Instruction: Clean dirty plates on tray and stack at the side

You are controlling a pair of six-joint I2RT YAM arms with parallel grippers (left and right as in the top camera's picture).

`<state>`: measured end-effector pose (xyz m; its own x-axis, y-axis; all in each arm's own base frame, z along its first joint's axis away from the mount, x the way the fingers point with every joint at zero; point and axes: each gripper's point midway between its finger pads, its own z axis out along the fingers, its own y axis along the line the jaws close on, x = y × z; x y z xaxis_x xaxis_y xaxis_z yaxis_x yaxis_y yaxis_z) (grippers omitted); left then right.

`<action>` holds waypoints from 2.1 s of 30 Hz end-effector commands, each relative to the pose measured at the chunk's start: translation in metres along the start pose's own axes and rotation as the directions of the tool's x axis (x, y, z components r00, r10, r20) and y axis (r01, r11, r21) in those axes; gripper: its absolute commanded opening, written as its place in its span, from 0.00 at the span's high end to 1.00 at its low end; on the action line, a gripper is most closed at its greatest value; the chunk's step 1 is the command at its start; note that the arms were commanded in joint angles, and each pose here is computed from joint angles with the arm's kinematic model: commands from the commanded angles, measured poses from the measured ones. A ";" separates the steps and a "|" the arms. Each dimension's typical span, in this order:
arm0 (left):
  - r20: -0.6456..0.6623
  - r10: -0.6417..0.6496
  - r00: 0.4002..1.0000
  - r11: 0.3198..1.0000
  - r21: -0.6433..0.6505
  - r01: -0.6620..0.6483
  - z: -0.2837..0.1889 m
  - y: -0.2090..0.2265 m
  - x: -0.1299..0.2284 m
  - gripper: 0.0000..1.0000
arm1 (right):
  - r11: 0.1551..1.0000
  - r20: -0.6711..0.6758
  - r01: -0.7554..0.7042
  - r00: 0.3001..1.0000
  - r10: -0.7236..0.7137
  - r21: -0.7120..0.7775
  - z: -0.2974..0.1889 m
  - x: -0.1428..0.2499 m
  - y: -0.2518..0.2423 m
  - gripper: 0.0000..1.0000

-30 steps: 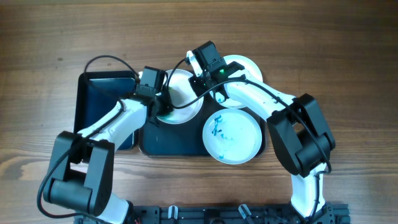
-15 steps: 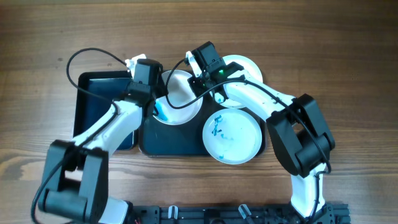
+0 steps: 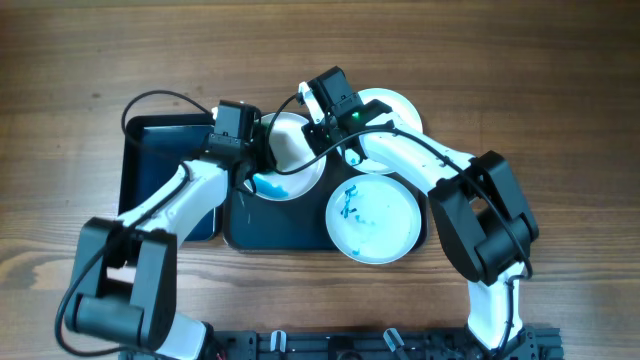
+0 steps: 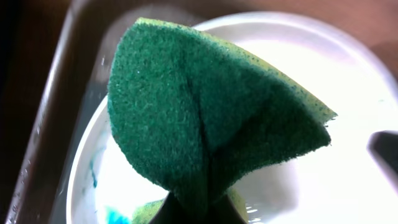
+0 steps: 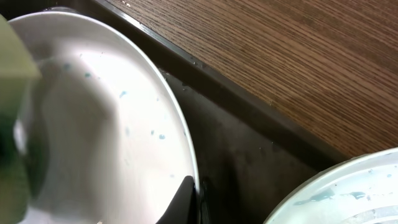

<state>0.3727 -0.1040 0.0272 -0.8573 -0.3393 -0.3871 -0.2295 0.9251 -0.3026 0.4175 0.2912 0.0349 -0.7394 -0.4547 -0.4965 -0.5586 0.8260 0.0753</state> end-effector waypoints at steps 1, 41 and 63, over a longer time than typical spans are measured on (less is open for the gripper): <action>-0.077 -0.020 0.997 0.999 -0.036 0.018 0.010 0.011 0.018 0.96 | 1.000 -0.007 0.000 1.000 0.000 0.013 0.006 0.002 -0.004 0.96; 0.252 -0.342 0.905 0.927 -0.065 0.368 -0.122 0.134 -0.071 0.96 | 0.522 0.019 0.456 0.740 -0.673 0.721 -0.177 -0.117 0.009 0.96; 0.087 -0.340 0.937 0.936 0.124 0.328 -0.116 0.089 -0.052 0.96 | 0.971 0.233 0.222 0.952 -0.196 -0.090 -0.098 -0.057 0.043 0.96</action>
<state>0.3410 0.0342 0.1124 -0.6517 -0.6750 -0.3459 -0.5099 0.7275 -0.4591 0.4082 0.3054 0.1624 -0.3258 -0.7278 -0.6035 -0.7036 0.6130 -0.3594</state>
